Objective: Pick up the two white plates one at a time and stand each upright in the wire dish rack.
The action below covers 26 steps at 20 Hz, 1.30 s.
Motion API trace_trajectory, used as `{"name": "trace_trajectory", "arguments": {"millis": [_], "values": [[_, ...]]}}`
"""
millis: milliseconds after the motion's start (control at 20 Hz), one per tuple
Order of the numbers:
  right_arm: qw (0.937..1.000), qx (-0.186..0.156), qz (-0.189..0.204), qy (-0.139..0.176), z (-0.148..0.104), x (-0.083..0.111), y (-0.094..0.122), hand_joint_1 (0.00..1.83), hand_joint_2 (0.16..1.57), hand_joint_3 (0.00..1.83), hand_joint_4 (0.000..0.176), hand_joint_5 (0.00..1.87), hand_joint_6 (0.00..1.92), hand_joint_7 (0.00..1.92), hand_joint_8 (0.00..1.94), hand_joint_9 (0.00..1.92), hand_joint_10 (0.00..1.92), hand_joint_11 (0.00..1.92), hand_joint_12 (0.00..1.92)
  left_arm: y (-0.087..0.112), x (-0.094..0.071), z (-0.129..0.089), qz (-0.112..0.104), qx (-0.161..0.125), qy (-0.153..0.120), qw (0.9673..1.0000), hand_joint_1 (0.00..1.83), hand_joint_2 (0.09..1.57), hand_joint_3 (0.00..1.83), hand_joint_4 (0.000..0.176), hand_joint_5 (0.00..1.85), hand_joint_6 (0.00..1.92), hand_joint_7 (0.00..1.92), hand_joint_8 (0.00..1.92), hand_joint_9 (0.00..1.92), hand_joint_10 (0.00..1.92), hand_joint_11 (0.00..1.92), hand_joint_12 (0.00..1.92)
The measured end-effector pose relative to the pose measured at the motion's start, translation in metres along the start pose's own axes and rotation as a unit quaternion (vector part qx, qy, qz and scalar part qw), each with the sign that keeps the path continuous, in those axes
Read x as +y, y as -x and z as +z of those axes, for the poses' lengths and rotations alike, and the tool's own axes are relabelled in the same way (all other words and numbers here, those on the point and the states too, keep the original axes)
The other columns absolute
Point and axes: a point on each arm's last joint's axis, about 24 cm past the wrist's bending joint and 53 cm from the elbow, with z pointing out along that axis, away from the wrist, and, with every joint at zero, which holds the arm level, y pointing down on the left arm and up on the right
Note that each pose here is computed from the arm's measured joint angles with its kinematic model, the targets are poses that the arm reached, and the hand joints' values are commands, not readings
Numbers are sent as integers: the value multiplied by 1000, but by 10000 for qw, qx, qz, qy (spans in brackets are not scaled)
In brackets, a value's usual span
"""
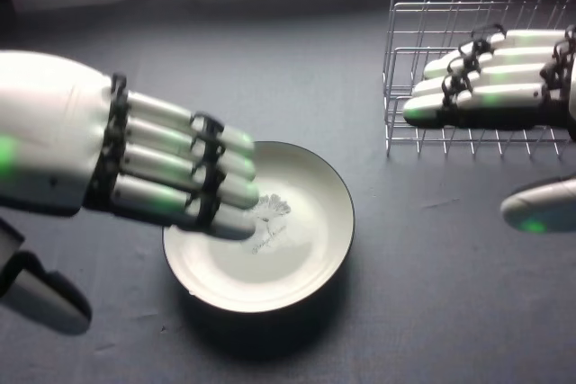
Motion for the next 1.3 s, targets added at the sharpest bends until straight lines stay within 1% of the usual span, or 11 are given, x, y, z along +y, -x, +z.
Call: {"name": "trace_trajectory", "arguments": {"millis": [50,100,250,300,600,700,750,800,1000,1150,1300], "values": [[10000,30,18,-1,0,-1,-3,52,1293,1,0,137,2,120,1,92,7,0,340,-14,3,0,105,237,39,9997,0,1239,5,0,0,0,0,0,0,0,0,0],[10000,26,18,18,0,0,-3,44,1298,3,0,139,3,127,4,102,10,0,343,-23,4,0,120,347,51,9993,0,1232,1,0,0,0,0,0,0,0,0,0],[9999,19,-18,144,0,3,-2,25,1304,1,0,128,1,108,0,74,1,0,261,-47,15,2,440,729,60,9964,0,1232,1,0,0,0,0,0,0,0,0,0],[9998,15,-38,171,1,3,-1,36,1301,0,0,151,5,127,4,94,6,0,333,-50,23,4,448,761,84,9961,0,1221,0,0,0,0,0,0,0,0,0,0],[9998,53,-26,177,0,2,-5,11,1307,2,0,144,2,146,2,131,6,0,377,-56,68,7,284,865,252,9955,0,1217,0,0,0,0,0,0,0,0,0,0],[9997,74,-23,247,0,5,-7,42,1308,0,0,158,4,159,2,142,5,0,416,-57,77,6,267,912,269,9951,0,1215,0,0,0,0,0,0,0,0,0,0],[9994,82,39,322,-2,7,-9,78,1302,0,0,171,5,172,4,151,5,0,445,-57,78,7,265,917,250,9951,0,1216,0,0,0,0,0,0,0,0,0,0],[9992,120,43,379,-3,9,-12,52,1306,0,0,154,2,151,3,124,5,0,370,-57,78,9,262,919,228,9952,0,1210,0,0,0,0,0,0,0,0,0,0],[9989,119,-136,426,-2,10,-14,94,1306,0,0,142,1,123,0,102,0,0,288,-58,72,13,281,938,61,9952,0,1208,0,0,0,0,0,0,0,0,0,0],[9979,132,-469,422,0,9,-16,81,1309,1,0,124,1,106,2,77,3,0,214,-60,76,12,360,967,49,9946,0,1211,0,0,0,0,0,0,0,0,0,0],[9960,177,-700,525,-2,11,-17,80,1299,0,0,145,3,113,2,88,5,0,291,-69,84,17,410,1082,54,9933,0,1219,0,0,0,0,0,0,0,0,0,0]]}}
